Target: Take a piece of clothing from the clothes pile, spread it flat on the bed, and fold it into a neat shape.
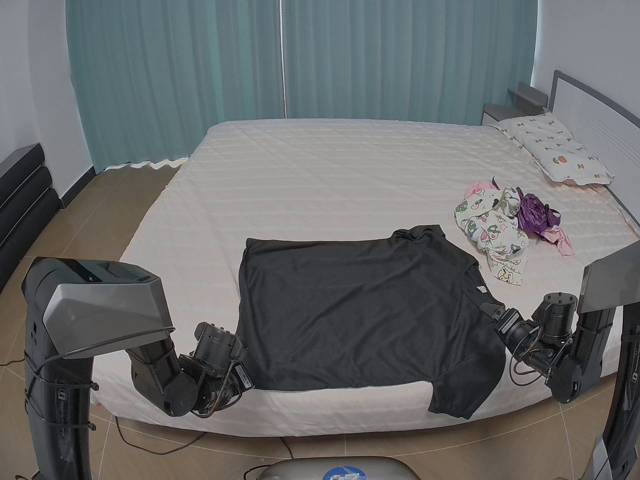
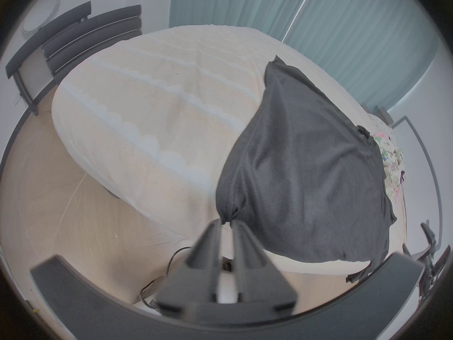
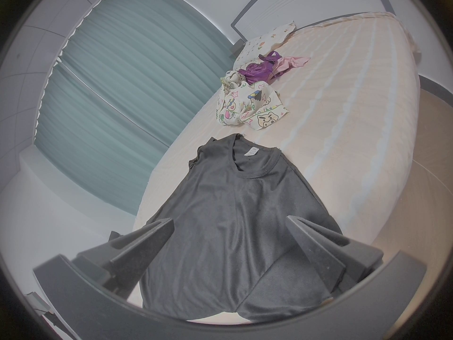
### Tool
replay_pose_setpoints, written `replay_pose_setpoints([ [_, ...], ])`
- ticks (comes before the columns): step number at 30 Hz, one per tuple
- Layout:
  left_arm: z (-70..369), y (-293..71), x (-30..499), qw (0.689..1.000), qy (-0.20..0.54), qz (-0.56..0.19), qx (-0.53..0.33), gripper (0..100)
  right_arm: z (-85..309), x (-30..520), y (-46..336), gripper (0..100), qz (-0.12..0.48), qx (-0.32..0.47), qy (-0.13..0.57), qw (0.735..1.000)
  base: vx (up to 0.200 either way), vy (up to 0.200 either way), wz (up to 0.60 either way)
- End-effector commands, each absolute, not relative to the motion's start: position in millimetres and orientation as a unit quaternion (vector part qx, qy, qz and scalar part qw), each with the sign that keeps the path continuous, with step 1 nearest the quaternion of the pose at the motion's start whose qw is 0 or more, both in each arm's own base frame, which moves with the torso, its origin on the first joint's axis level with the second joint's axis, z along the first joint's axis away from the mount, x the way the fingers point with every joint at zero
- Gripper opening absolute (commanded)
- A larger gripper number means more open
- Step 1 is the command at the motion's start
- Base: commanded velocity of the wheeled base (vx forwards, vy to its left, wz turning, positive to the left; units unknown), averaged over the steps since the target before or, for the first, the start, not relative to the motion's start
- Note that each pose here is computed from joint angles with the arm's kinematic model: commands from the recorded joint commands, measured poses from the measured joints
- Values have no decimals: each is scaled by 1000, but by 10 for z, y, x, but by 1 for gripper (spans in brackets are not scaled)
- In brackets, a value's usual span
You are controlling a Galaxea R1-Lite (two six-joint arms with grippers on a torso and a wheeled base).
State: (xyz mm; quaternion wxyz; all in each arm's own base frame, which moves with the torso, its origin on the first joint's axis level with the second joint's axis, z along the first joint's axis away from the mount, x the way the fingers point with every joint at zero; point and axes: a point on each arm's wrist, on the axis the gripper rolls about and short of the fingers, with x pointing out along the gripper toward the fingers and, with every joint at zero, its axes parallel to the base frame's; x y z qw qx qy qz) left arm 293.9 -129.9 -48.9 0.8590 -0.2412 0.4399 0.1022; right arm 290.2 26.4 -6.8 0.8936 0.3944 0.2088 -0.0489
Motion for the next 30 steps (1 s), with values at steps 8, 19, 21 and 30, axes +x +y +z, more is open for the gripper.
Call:
replay_pose_setpoints([
  [8, -329, -1172, 2898, 851, 431, 106, -280, 0, -149, 2756, 134, 100, 1, 338, 259, 905, 0, 0, 0],
  [19, -145, -1034, 2983, 821, 431, 81, -365, 0, -344, 2782, -220, 100, 23, 269, 322, 908, 0, 0, 0],
  [21, -143, -1019, 2984, 821, 430, 83, -366, 0, -347, 2848, -261, 100, 19, 272, 326, 905, 0, 0, 0],
  [30, -66, -935, 3035, 820, 406, 88, -394, 0, -365, 3138, -304, 100, 18, 267, 331, 905, 0, 0, 0],
])
